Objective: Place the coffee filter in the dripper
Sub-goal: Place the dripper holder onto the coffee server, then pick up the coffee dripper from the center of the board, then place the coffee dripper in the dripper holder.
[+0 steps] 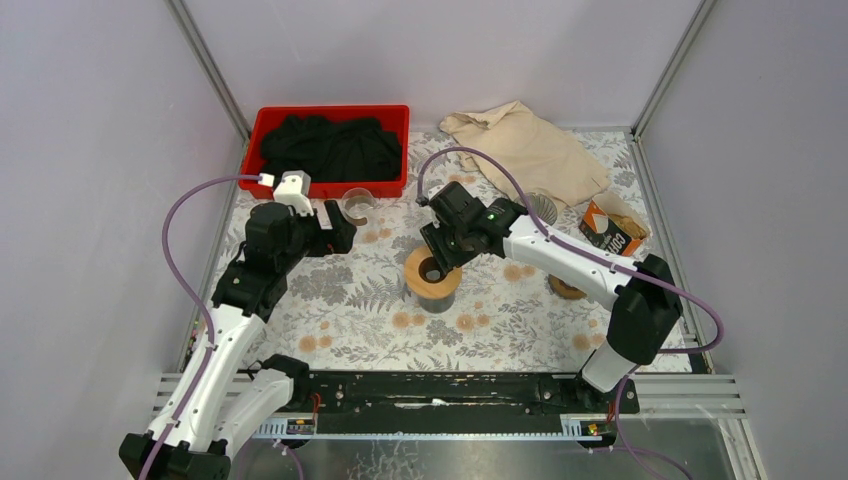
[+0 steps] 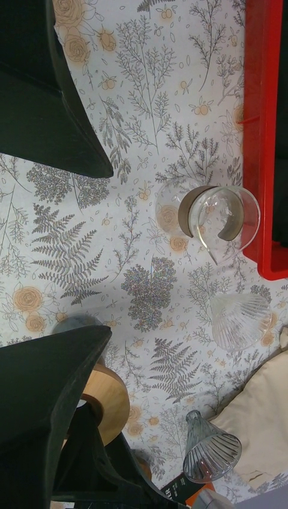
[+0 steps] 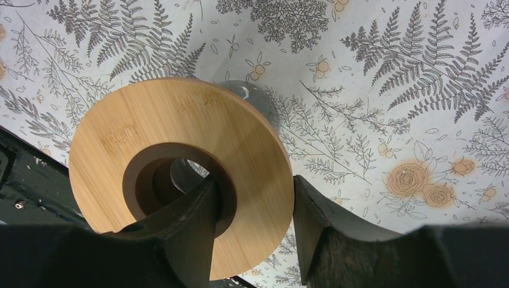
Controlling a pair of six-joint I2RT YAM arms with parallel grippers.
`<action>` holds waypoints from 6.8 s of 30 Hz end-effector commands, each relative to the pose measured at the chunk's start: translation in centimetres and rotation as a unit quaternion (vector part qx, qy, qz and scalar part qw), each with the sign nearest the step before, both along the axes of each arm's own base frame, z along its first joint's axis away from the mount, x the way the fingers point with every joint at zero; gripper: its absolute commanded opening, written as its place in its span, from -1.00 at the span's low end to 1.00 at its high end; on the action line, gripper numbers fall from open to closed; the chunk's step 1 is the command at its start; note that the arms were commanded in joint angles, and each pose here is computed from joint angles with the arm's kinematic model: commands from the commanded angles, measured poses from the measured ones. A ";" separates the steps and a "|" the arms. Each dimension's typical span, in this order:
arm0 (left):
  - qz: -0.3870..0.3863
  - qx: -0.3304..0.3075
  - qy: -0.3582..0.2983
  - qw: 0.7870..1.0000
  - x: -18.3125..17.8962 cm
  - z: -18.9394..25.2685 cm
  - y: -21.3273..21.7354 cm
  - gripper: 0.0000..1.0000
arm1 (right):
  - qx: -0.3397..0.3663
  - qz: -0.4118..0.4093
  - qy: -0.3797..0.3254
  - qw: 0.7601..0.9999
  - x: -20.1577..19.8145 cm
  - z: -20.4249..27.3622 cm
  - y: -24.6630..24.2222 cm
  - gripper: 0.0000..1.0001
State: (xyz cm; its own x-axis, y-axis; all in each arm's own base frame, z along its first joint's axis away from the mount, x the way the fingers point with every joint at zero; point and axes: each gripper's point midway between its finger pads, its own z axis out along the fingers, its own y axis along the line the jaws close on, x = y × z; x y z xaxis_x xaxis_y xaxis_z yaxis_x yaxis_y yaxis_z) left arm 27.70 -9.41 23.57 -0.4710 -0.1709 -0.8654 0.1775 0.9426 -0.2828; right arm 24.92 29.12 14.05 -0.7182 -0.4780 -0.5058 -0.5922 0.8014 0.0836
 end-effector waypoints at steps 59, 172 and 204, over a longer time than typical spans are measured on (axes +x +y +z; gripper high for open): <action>-0.014 -0.006 -0.017 1.000 0.8 0.4 -0.3 1.00 | 0.186 -0.190 -0.108 0.958 18.2 5.6 -2.3 0.68; -0.188 -0.228 0.128 0.947 -2.4 0.9 -14.5 0.65 | 0.184 -0.026 0.040 0.982 0.5 6.8 0.9 -1.00; -0.194 -0.173 0.172 0.950 -3.2 -2.3 -16.3 -0.02 | 0.193 -0.014 0.026 0.981 0.4 7.3 0.9 -0.44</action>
